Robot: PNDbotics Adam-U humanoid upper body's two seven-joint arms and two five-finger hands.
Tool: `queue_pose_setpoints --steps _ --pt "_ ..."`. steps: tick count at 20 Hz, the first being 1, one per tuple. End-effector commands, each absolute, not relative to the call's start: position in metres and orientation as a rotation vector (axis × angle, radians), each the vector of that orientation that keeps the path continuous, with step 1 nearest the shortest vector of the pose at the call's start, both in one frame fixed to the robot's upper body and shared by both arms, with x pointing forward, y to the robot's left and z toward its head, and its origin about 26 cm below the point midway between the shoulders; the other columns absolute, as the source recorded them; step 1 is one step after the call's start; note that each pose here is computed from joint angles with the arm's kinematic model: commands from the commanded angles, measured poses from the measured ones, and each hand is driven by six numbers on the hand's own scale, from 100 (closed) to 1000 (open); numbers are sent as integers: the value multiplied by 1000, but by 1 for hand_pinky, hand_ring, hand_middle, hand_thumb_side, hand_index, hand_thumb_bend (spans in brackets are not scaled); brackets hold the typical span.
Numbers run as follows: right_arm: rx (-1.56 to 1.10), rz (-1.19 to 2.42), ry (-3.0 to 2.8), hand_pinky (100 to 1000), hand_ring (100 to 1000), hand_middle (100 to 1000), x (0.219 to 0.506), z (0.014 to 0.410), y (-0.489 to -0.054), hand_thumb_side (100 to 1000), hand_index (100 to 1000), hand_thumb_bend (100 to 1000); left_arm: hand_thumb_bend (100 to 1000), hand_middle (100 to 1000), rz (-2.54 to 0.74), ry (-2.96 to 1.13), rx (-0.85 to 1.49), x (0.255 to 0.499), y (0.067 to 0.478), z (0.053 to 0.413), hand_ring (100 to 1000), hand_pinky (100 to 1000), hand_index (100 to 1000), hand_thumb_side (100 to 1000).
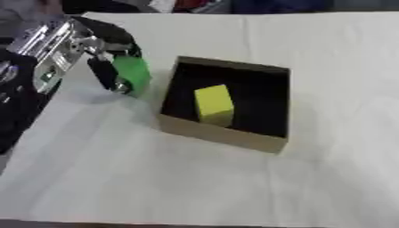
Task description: Pick up objects on the table and place them in the box.
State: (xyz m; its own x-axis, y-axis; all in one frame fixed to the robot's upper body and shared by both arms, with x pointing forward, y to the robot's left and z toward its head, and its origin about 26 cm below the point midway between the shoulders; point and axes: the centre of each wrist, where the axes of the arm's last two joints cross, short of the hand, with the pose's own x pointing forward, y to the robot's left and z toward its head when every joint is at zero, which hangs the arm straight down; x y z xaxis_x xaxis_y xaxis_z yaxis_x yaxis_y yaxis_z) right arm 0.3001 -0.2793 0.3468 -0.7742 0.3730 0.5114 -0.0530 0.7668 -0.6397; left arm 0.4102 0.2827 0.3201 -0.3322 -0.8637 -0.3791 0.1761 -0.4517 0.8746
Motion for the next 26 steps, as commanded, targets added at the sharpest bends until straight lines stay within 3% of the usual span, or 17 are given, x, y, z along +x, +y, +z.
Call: queue_pose_setpoints --steps 1,17,26 --pt "-262 860 -2339 960 915 697 294 355 -282 717 884 129 100 493 -1831 -1067 1239 399 278 346 621 769 667 384" --pt "-256 839 -2335 958 915 693 294 353 -283 709 884 124 100 484 -1946 -1418 1291 350 197 389 611 750 646 444" --pt "-248 833 -2329 958 916 691 295 352 -282 715 884 120 100 492 -2012 -1567 1130 355 148 378 625 743 641 458"
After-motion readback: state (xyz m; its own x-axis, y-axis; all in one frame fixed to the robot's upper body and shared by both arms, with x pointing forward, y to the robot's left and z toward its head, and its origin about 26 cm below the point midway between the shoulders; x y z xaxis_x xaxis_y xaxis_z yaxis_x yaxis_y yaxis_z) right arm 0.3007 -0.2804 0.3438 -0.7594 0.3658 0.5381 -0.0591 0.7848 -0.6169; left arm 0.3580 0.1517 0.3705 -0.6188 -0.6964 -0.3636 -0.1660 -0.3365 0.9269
